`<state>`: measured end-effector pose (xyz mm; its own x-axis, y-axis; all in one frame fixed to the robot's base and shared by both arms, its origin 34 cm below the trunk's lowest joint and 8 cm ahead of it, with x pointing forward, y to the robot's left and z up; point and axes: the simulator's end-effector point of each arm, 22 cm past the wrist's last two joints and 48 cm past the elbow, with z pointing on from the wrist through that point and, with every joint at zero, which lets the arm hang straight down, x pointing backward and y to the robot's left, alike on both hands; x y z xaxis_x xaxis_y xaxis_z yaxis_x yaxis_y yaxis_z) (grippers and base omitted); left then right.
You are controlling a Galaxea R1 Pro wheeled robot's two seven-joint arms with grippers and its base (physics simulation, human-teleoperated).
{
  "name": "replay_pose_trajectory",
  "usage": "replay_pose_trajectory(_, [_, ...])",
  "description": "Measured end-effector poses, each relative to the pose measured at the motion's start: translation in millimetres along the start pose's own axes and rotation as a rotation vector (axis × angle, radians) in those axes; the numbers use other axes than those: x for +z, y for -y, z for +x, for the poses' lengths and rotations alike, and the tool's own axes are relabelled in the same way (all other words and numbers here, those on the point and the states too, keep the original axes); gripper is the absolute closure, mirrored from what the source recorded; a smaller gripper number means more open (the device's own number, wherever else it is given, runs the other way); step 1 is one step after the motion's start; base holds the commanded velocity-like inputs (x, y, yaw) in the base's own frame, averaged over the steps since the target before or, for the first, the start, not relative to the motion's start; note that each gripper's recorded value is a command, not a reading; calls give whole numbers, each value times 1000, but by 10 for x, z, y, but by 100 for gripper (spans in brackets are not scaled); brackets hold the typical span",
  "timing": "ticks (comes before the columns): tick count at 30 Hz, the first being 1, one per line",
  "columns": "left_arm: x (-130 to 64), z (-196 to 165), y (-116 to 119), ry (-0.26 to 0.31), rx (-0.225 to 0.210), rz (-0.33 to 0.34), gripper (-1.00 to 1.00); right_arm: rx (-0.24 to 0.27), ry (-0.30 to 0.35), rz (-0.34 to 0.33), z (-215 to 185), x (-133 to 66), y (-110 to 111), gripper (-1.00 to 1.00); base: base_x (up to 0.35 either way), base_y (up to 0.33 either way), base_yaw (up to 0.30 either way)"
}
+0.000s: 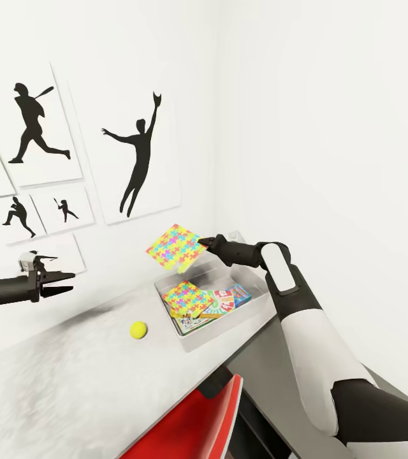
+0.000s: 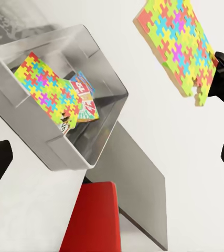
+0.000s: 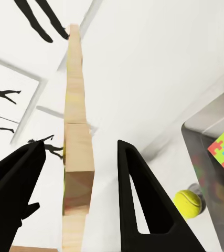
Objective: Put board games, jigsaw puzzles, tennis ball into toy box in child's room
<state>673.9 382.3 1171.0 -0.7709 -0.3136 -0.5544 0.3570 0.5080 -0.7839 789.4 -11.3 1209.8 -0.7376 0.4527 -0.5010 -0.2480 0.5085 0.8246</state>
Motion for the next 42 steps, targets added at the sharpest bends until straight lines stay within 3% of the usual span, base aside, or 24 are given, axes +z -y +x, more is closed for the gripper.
replay_pose_trajectory(4, [1, 0, -2, 0, -1, 0, -100, 15, 54, 30, -94, 28, 144, 100, 0, 0, 0])
replay_pose_trajectory(7, [2, 0, -5, 0, -1, -1, -100, 74, 65, 104, -31, 118, 561, 100, 0, 0, 0])
replay_pose_trajectory(8, [-3, -3, 0, 1, -2, 0, -100, 95, 64, 152, 12, 135, 797, 100, 0, 0, 0])
replay_pose_trajectory(12, [-4, -6, 0, 2, -2, 0, -100, 138, 71, 209, 64, 154, 1110, 100, 0, 0, 0])
replay_pose_trajectory(19, [-7, -10, 4, 4, -2, 1, -100, 139, 89, 233, 64, 156, 1216, 100, 0, 0, 0])
replay_pose_trajectory(24, [-8, -12, 7, 4, -4, 3, -100, 97, 82, 339, 170, 143, 1568, 100, 0, 0, 0])
replay_pose_trajectory(29, [-16, -16, 8, 5, -5, 2, -100, 61, 96, 398, 182, 156, 1727, 100, 0, 0, 0])
replay_pose_trajectory(42, [-13, -17, 16, 6, -6, 6, -100, 64, 87, 414, 294, 202, 1779, 100, 0, 0, 0])
